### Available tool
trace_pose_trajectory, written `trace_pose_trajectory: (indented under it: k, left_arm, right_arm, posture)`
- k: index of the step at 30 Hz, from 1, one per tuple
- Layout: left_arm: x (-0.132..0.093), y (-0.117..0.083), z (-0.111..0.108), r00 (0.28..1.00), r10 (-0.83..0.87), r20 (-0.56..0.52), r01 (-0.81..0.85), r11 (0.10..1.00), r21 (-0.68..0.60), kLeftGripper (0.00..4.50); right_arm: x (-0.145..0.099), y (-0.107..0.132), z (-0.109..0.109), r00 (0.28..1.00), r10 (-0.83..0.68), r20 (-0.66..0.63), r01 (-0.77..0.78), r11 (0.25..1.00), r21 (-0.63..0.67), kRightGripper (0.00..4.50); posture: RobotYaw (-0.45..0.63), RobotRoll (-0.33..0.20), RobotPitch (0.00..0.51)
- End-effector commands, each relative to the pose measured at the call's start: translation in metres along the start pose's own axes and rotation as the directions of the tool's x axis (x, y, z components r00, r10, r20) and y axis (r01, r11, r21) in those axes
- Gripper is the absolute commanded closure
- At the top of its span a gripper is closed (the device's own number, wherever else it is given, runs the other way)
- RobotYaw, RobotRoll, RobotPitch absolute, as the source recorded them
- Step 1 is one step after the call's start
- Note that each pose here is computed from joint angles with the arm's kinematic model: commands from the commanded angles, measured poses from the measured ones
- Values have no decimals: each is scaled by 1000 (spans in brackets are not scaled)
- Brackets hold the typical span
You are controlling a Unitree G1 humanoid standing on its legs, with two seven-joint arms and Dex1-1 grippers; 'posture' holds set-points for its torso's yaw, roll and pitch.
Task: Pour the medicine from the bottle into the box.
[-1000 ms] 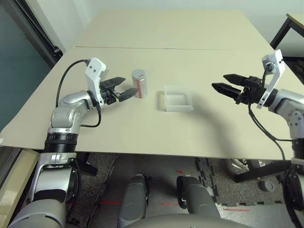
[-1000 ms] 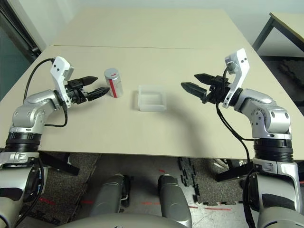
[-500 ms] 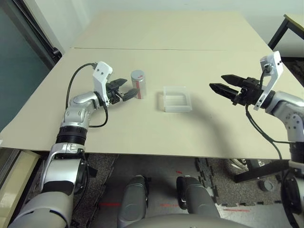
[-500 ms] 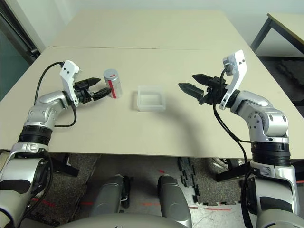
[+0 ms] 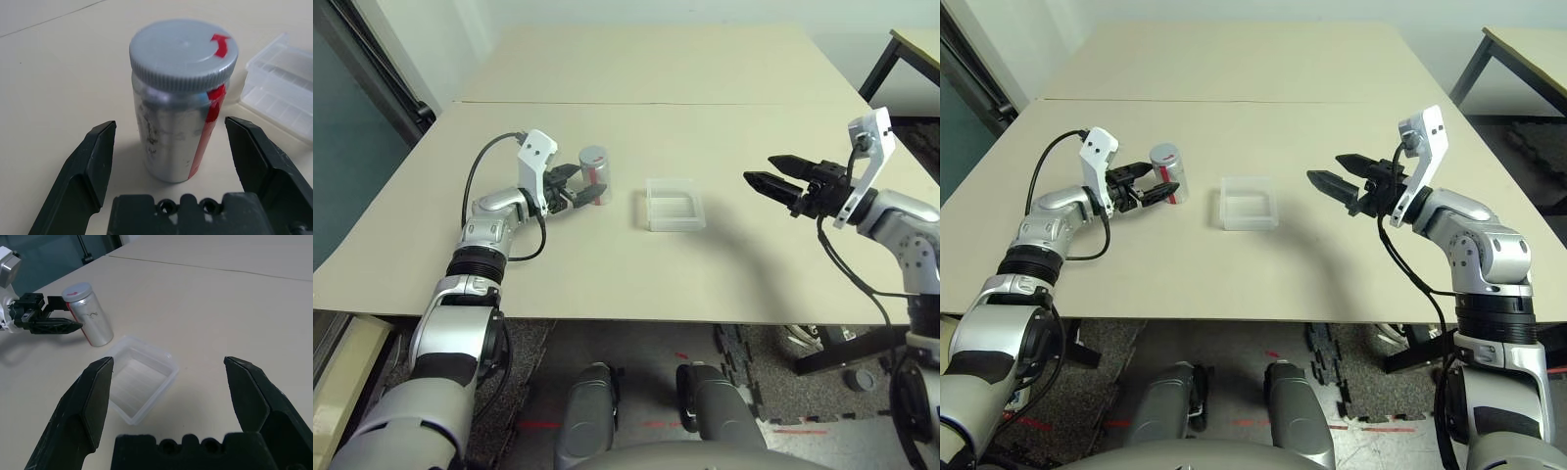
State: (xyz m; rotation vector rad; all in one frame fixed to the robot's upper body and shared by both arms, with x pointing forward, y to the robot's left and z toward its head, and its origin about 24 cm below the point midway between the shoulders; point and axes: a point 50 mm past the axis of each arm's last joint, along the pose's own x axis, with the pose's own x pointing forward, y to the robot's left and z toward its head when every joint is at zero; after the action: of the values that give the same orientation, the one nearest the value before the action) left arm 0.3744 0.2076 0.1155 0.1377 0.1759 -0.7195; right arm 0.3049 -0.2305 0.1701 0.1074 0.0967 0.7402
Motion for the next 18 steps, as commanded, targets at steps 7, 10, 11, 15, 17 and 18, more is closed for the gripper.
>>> trace_pose_trajectory:
  k: [7,10,11,15,17,18]
  left_arm:
    - [10,-4,-3,1000,-3,-20,3,1000,14,39]
    - [13,-5,-3,1000,-4,-20,4,1000,20,39]
    - [14,-6,-3,1000,-5,-23,5,1000,21,39]
    - [17,-7,-4,1000,-6,-29,7,1000,24,39]
    - [18,-7,-4,999,-6,-32,7,1000,25,39]
    - [18,-7,-4,999,-6,-32,7,1000,26,39]
  right_arm:
    - [-2,2,4,1000,2,28,-2,1000,-7,0]
    - [-2,3,3,1000,6,27,-6,1000,-5,0]
    - [-2,3,3,1000,7,27,-7,1000,-5,0]
    - [-2,4,2,1000,10,24,-10,1000,-4,0]
    - [-2,4,2,1000,12,23,-12,1000,-4,0]
    - [-2,5,2,1000,16,21,-16,1000,-4,0]
  posture:
    - [-46,0,89]
    - [-49,0,91]
    - [-52,0,90]
    - [-57,0,91]
    - [-59,0,90]
    - [-59,0,90]
